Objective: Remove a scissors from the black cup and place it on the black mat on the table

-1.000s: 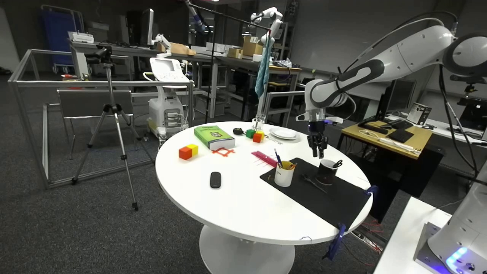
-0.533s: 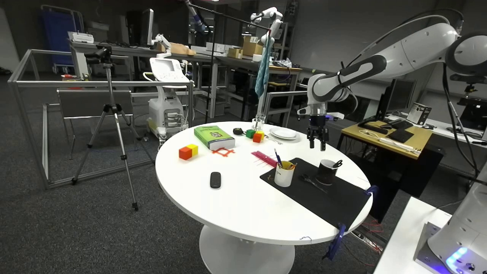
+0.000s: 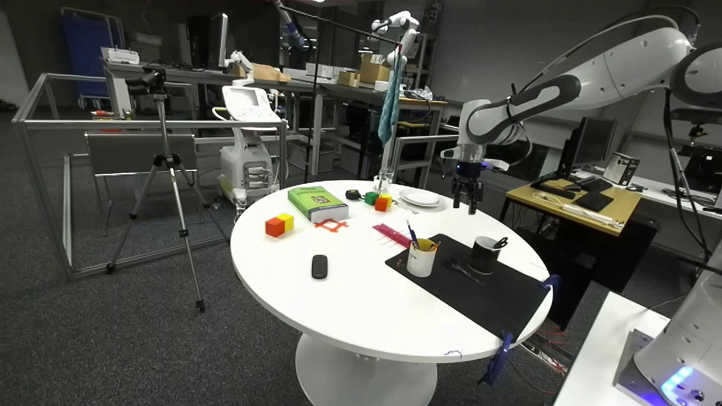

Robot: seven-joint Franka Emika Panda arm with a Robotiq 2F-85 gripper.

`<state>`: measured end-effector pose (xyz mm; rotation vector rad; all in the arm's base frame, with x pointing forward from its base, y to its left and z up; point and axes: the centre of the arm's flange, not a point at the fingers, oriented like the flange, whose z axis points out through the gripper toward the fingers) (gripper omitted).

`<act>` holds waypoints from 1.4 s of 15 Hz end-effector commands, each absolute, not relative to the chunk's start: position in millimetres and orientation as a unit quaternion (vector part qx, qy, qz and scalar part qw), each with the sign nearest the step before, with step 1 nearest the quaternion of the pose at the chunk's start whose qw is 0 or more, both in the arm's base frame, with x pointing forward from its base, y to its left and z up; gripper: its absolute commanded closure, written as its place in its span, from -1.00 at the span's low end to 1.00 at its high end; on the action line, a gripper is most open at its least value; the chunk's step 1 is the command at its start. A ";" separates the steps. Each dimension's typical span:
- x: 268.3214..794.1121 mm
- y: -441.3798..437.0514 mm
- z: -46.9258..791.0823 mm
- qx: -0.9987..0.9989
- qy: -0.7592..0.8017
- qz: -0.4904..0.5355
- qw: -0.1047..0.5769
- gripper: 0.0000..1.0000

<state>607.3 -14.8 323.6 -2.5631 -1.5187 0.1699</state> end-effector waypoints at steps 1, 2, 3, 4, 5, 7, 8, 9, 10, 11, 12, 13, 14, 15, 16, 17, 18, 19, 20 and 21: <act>588.6 -19.7 354.2 -0.869 -0.492 0.002 0.045 -1.00; 586.6 -20.8 360.8 -0.877 -0.479 -0.011 0.033 -1.00; 584.1 -21.6 366.3 -0.885 -0.464 -0.022 0.024 -1.00; 581.7 -22.8 372.3 -0.892 -0.450 -0.032 0.013 -1.00; 578.6 -24.1 377.0 -0.902 -0.430 -0.044 0.002 -1.00; 572.0 -27.0 385.7 -0.913 -0.404 -0.058 -0.018 -1.00; 568.6 -29.5 389.5 -0.918 -0.390 -0.065 -0.028 -1.00; 565.1 -31.2 393.3 -0.922 -0.380 -0.066 -0.036 -1.00; 561.5 -33.7 395.5 -0.925 -0.371 -0.069 -0.046 -1.00; 558.2 -35.0 399.5 -0.930 -0.359 -0.063 -0.054 -1.00; 554.9 -36.8 401.3 -0.934 -0.347 -0.058 -0.061 -1.00; 551.7 -38.0 403.6 -0.937 -0.338 -0.053 -0.068 -1.00; 549.0 -38.7 405.7 -0.942 -0.325 -0.048 -0.074 -1.00; 546.6 -39.3 406.4 -0.944 -0.316 -0.044 -0.079 -1.00; 544.5 -39.6 407.1 -0.947 -0.308 -0.043 -0.086 -1.00; 542.6 -39.5 407.3 -0.949 -0.301 -0.041 -0.090 -1.00; 541.4 -39.2 407.1 -0.951 -0.293 -0.039 -0.092 -1.00; 540.3 -38.7 408.0 -0.954 -0.284 -0.035 -0.092 -1.00; 539.5 -38.4 407.9 -0.957 -0.274 -0.031 -0.090 -1.00; 538.7 -38.0 407.9 -0.960 -0.267 -0.026 -0.087 -1.00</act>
